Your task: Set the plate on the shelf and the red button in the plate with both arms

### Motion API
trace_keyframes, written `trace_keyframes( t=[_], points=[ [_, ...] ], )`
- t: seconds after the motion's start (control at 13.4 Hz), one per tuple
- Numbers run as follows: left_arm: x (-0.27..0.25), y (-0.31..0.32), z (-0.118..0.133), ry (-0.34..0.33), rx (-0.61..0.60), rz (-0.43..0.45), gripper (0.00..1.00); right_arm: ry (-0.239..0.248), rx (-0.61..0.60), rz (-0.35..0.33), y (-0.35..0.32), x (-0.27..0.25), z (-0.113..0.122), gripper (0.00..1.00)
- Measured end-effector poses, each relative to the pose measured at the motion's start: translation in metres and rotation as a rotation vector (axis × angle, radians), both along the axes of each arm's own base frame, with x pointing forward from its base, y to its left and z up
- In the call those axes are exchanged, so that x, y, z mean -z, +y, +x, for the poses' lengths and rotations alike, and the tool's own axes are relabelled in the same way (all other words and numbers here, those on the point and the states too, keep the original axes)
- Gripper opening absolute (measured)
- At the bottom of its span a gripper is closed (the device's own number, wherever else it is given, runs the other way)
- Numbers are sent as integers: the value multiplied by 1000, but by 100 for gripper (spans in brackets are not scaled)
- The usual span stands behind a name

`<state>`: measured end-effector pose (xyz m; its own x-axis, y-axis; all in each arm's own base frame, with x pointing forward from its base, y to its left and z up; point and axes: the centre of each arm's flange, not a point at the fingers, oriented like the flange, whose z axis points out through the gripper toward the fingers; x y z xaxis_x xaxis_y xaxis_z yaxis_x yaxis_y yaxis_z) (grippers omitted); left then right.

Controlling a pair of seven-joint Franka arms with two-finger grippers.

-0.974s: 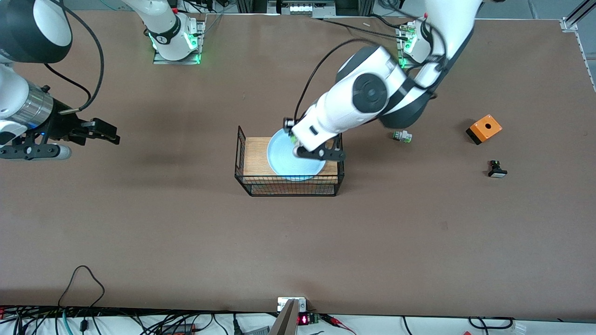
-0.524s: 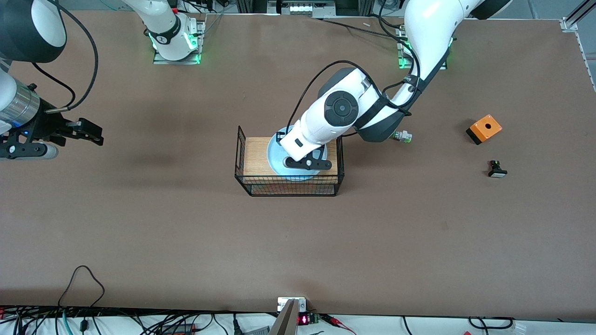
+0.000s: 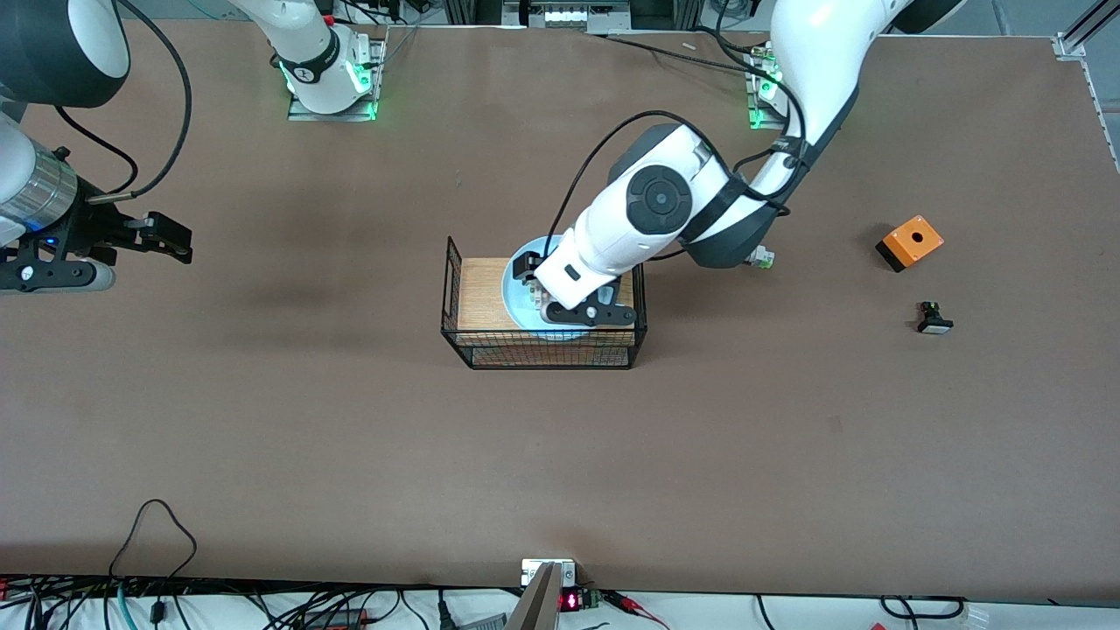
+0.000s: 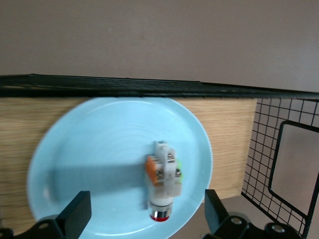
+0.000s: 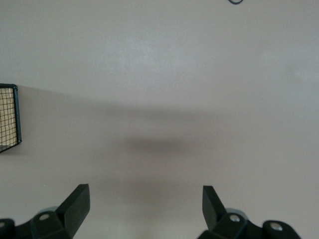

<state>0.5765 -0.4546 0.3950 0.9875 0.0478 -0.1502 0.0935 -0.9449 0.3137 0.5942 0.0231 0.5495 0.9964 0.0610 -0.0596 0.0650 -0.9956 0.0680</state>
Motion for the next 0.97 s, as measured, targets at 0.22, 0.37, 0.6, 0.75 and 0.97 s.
trace_keyframes(
  t=[0.22, 0.37, 0.6, 0.75, 0.97],
  points=[
    [-40, 61, 21, -6, -27, 112, 100, 10, 2, -1, -1, 6, 2, 100],
    [-74, 108, 29, -18, -56, 198, 100, 6, -3, -1, 2, 2, 2, 100],
    [-118, 159, 21, 2, -81, 308, 100, 16, 4, 19, 4, -22, -2, 100],
    [-142, 184, 16, -14, -19, 332, 100, 29, 6, 20, 4, -33, -6, 100],
    [-180, 245, 16, -76, 122, 368, 100, 31, 7, 20, 3, -32, -5, 100]
  ],
)
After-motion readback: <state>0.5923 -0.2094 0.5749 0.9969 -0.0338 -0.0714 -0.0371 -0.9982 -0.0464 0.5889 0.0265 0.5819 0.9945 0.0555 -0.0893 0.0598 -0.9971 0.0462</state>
